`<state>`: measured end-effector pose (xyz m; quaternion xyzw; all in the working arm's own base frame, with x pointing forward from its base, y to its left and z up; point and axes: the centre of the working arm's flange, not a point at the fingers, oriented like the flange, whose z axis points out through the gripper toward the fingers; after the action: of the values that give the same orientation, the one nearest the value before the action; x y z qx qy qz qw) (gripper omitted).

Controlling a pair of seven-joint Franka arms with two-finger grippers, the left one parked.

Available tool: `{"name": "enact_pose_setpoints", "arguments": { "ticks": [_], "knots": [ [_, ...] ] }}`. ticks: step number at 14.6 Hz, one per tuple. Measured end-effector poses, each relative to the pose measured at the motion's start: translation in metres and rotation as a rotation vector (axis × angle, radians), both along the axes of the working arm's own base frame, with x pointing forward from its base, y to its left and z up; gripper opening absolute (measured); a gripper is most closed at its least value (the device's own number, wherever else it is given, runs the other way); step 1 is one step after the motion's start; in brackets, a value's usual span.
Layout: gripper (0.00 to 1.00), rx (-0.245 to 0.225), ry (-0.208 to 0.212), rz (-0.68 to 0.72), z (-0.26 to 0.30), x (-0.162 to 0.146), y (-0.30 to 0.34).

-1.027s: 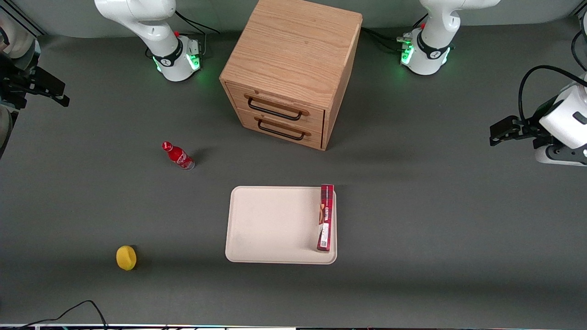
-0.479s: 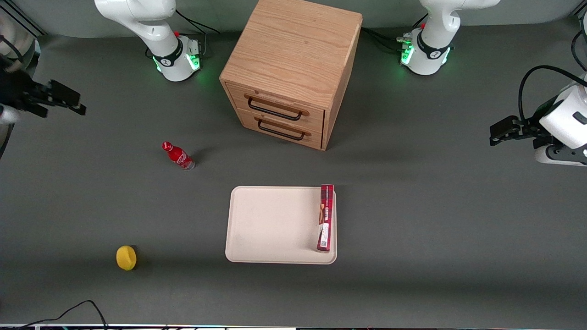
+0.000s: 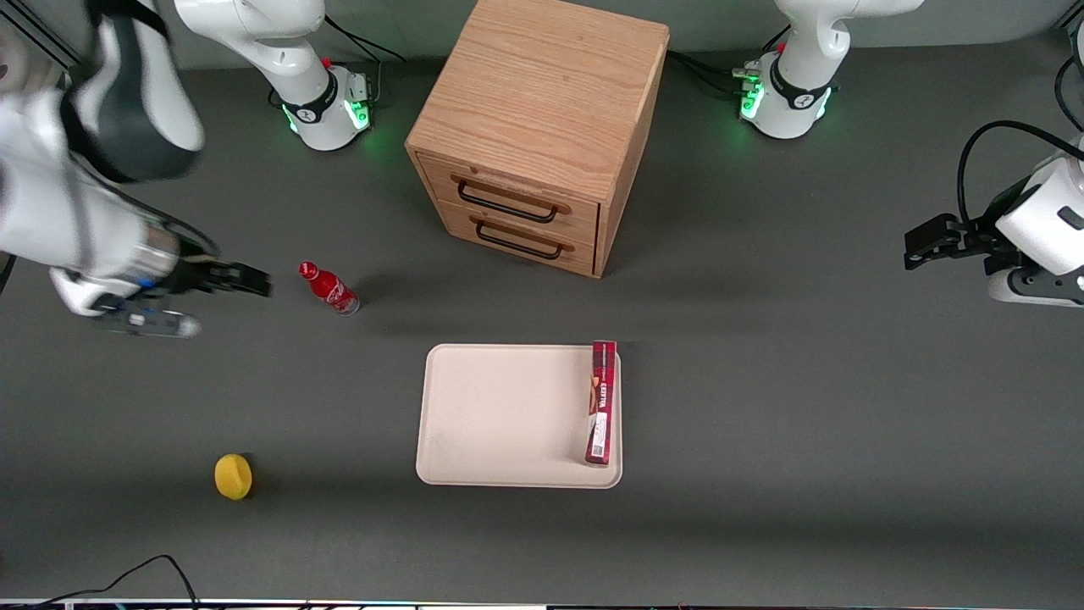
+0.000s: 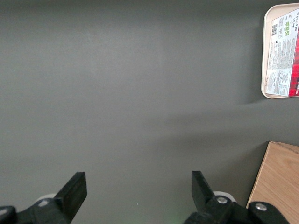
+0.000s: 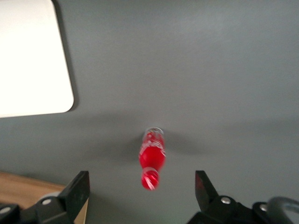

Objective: Place coke bottle on tray
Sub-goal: 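Lower the open right gripper around the bottle and close it, then lift the bottle with the right gripper off the table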

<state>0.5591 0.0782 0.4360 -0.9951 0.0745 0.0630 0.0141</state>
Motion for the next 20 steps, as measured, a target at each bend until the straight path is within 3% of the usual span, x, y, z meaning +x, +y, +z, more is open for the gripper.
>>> {"name": "enact_pose_setpoints", "arguments": {
  "ticks": [7,16,19,20],
  "knots": [
    [1.0,-0.022,-0.016,-0.04,-0.097,-0.044,0.005],
    [0.85,-0.045,-0.005,-0.056,-0.108,-0.085,-0.001],
    [0.62,-0.048,-0.012,-0.057,-0.109,-0.092,-0.002],
    [0.46,-0.049,-0.013,-0.057,-0.109,-0.093,-0.002]
  ]
}}
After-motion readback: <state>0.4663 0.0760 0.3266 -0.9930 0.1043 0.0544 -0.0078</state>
